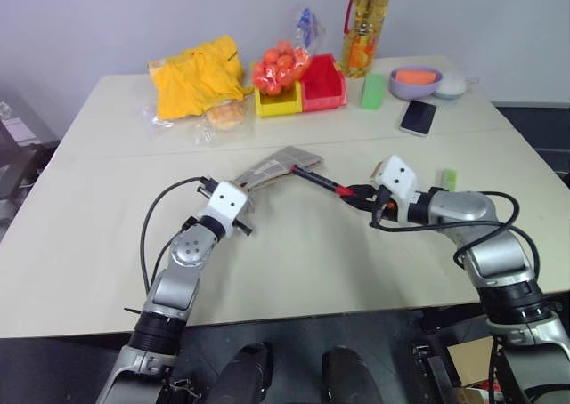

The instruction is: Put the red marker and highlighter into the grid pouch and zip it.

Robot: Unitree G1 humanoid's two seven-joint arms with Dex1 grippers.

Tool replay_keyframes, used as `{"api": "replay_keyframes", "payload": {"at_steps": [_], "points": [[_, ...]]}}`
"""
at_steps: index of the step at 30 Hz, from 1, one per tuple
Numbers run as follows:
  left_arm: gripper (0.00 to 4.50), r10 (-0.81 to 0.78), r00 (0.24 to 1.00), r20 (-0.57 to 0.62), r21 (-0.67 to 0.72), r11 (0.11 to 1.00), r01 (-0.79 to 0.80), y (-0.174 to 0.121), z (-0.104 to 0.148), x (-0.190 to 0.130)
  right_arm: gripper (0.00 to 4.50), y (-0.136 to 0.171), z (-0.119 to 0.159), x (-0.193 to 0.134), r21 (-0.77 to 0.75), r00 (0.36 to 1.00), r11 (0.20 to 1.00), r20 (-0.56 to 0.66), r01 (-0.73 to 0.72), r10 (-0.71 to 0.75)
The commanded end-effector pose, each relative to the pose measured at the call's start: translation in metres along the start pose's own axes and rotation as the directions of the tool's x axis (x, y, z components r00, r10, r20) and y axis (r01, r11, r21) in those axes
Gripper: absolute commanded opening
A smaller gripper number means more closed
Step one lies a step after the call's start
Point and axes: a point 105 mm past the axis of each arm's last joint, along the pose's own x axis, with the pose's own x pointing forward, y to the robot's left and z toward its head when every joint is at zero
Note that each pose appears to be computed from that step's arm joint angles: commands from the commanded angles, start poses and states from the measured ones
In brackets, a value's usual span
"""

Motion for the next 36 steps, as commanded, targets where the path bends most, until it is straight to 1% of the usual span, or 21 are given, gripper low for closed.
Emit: {"api": "replay_keyframes", "payload": {"at_steps": [1,9,16,23,25,29,32,34,36], "points": [[0.0,0.007,0.999,0.054,0.0,1.0,-0.007,0.002,0.014,-0.002,0.24,-0.003,0.01,-0.004,-0.047,1.0,0.999,0.021,0.007,-0.006],[0.0,0.008,0.998,0.056,-0.009,1.0,-0.008,0.003,0.014,-0.001,0.24,0.001,0.011,-0.001,-0.08,1.0,0.997,0.023,-0.013,0.015],[0.0,-0.012,0.997,0.08,-0.006,1.0,0.013,-0.001,0.019,0.0,0.24,-0.002,0.014,0.001,-0.092,1.0,0.996,0.02,0.001,0.001],[0.0,-0.101,0.986,0.133,0.048,0.994,0.095,-0.011,0.027,-0.006,0.24,-0.009,0.023,0.001,-0.21,1.0,0.978,-0.021,0.008,-0.013],[0.0,-0.129,0.98,0.152,0.055,0.991,0.122,-0.014,0.03,-0.008,0.24,-0.009,0.024,0.0,-0.291,0.998,0.957,-0.06,-0.011,-0.007],[0.0,-0.226,0.956,0.188,0.097,0.973,0.211,-0.024,0.037,-0.013,0.24,-0.005,0.03,0.002,-0.469,0.993,0.88,-0.119,-0.075,0.021],[0.0,-0.293,0.935,0.201,0.124,0.954,0.272,-0.032,0.04,-0.015,0.24,0.008,0.037,0.009,-0.573,0.986,0.806,-0.147,-0.147,0.076],[0.0,-0.318,0.926,0.202,0.133,0.946,0.296,-0.035,0.04,-0.016,0.24,0.015,0.038,0.013,-0.606,0.98,0.773,-0.165,-0.188,0.108],[0.0,-0.322,0.926,0.199,0.133,0.944,0.301,-0.035,0.04,-0.015,1.3,0.016,0.038,0.015,-0.594,0.979,0.781,-0.17,-0.194,0.114]]}}
